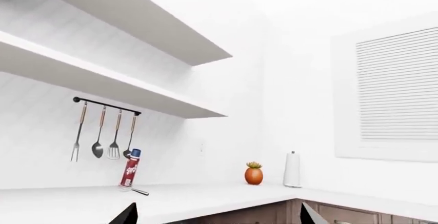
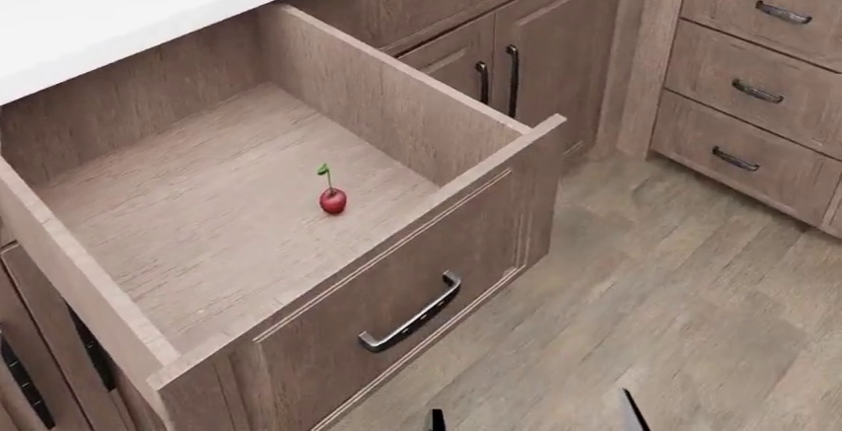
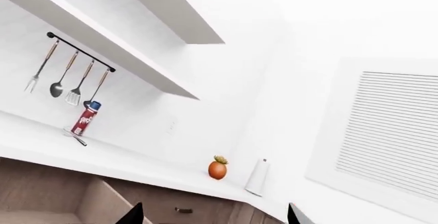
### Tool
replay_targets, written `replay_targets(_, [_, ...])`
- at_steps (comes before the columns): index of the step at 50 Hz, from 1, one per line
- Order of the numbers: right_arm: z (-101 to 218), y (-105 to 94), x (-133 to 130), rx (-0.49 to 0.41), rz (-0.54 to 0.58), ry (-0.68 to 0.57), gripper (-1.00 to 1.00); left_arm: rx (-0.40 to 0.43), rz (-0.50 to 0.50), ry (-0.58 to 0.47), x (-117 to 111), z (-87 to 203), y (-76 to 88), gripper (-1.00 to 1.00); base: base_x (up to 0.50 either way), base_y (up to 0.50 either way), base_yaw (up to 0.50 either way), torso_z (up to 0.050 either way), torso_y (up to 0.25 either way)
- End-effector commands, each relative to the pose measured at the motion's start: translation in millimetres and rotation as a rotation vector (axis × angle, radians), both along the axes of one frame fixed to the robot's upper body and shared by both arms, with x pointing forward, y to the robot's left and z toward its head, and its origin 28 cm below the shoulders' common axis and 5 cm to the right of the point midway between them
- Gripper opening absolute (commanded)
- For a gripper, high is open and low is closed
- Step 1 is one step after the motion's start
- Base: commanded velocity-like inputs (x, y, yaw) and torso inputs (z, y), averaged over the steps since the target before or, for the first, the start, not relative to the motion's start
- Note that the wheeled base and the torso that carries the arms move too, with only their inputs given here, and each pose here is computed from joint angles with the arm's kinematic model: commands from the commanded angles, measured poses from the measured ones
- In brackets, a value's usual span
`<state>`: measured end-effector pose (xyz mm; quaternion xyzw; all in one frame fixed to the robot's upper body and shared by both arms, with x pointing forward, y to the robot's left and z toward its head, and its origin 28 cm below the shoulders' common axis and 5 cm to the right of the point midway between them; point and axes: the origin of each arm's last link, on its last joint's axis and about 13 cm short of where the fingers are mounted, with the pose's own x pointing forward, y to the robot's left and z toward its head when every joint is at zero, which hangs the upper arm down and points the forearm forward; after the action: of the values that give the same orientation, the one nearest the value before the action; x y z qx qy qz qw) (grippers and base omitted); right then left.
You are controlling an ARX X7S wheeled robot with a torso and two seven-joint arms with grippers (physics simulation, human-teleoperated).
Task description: Close the right drawer.
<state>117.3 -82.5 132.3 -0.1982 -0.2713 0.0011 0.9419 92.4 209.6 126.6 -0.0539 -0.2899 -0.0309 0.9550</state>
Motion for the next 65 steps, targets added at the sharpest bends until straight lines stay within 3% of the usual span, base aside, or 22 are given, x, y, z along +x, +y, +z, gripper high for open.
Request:
replay_targets(1, [-9, -1.5, 0, 0.041, -0.010, 0.027, 1.00, 0.000, 0.003, 0.006, 1, -1, 0.5, 1.00, 0.00, 0.00, 0.00, 0.000, 0.000])
replay_targets(6, [-6, -2.3, 0, 0.082, -0.014, 0.049, 1.00, 0.018, 0.014, -0.003, 2, -3, 0.7, 1.00, 0.11, 0.10, 0.00, 0.000, 0.000])
replay_targets(40, [-5, -1.8, -1, 0.070, -0.016, 0.031, 1.00, 0.032, 0.009, 0.016, 4, -12, -2.3, 1.00, 0.37, 0.34, 0.00, 0.000, 0.000])
replay_targets(46, [-5, 0.2, -3, 0.046, -0.012, 0.009, 1.00, 0.035, 0.008, 0.017, 4, -13, -2.4, 1.00, -0.01, 0.01, 0.29, 0.000, 0.000])
replay_targets(60, [-5, -0.5, -2, 0.047, -0.025, 0.002, 1.00, 0.037, 0.010, 0.017, 4, -14, -2.6, 1.00, -0.34, 0.36, -0.38, 0.000, 0.000])
replay_targets(62, [-8, 3.1, 0, -0.014, -0.026, 0.037, 1.00, 0.037, 0.009, 0.017, 3, -14, -2.6, 1.00, -0.13, 0.15, -0.23, 0.000, 0.000])
replay_targets(63, [-8, 4.5, -1, 0.011, 0.028, 0.016, 1.00, 0.038, 0.009, 0.017, 3, -15, -2.8, 1.00, 0.00, 0.00, 0.00, 0.000, 0.000])
replay_targets(65, [-8, 2.6, -1, 0.026, 0.007, 0.008, 1.00, 0.038, 0.009, 0.016, 3, -15, -2.7, 1.00, 0.00, 0.00, 0.00, 0.000, 0.000])
